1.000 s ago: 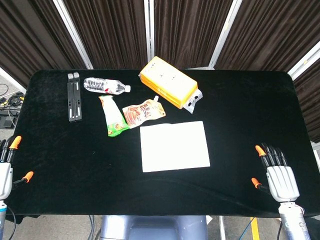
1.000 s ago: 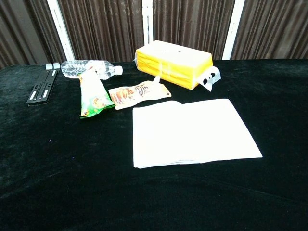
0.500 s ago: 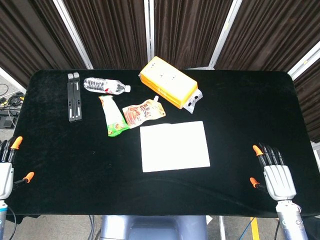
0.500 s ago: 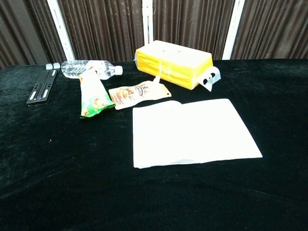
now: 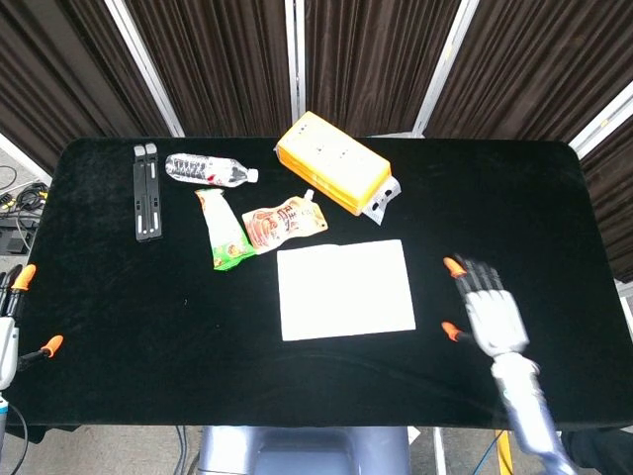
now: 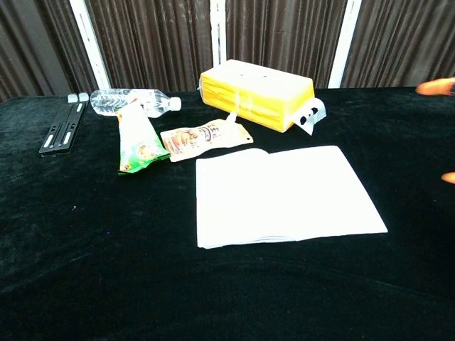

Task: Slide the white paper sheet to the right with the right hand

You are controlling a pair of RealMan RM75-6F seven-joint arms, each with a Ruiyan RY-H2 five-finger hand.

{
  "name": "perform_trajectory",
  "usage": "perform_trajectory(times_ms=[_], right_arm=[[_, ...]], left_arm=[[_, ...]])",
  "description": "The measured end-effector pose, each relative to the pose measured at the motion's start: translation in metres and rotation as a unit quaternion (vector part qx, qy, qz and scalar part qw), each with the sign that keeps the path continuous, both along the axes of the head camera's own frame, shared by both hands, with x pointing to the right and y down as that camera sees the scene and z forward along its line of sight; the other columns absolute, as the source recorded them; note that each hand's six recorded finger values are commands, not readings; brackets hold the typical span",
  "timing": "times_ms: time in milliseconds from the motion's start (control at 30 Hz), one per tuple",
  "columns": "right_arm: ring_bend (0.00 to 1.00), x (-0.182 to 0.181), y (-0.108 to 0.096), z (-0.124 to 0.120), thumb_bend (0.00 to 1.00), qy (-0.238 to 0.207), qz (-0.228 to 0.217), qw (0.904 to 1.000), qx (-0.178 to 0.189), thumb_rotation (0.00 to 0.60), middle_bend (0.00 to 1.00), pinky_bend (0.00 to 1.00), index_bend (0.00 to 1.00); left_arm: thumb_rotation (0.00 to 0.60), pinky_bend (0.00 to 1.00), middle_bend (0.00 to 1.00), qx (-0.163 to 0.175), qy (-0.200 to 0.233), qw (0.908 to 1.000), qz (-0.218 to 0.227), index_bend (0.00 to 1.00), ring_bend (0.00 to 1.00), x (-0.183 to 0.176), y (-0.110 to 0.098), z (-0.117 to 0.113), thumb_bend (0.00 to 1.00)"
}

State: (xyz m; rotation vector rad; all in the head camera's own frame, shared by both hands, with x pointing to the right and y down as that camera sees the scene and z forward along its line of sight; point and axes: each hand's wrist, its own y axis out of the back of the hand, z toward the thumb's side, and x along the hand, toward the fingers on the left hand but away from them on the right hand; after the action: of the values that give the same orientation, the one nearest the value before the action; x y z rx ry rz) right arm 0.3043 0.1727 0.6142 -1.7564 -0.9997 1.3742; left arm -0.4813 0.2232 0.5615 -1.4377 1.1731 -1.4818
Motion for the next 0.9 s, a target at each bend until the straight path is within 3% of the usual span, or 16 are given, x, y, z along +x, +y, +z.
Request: perform_trajectory(times_ms=[233,500,900], right_arm=[[0.00,-0.060,-0.013,0.020,0.09,-0.041,0.019,0.9983,-0.036,0.600,0.00,0.00,0.00],[0.00,-0.119,-0.007,0.041,0.09,-0.070,0.032,0.9932,-0.088,0.600,0.00,0.00,0.00],[0.00,-0.174,0.004,0.070,0.09,-0.069,0.027,0.9885,-0.132,0.600,0.00,0.00,0.00]], left_arm=[[0.600,0.00,0.00,-0.001,0.005,1.0000,-0.004,0.00,0.00,-0.002,-0.002,0.000,0.13],[0.600,0.00,0.00,-0.008,0.012,0.9998,-0.011,0.00,0.00,-0.006,-0.004,0.002,0.13],[0.600,0.00,0.00,-0.008,0.025,0.9994,-0.023,0.00,0.00,-0.014,-0.007,0.001,0.13]])
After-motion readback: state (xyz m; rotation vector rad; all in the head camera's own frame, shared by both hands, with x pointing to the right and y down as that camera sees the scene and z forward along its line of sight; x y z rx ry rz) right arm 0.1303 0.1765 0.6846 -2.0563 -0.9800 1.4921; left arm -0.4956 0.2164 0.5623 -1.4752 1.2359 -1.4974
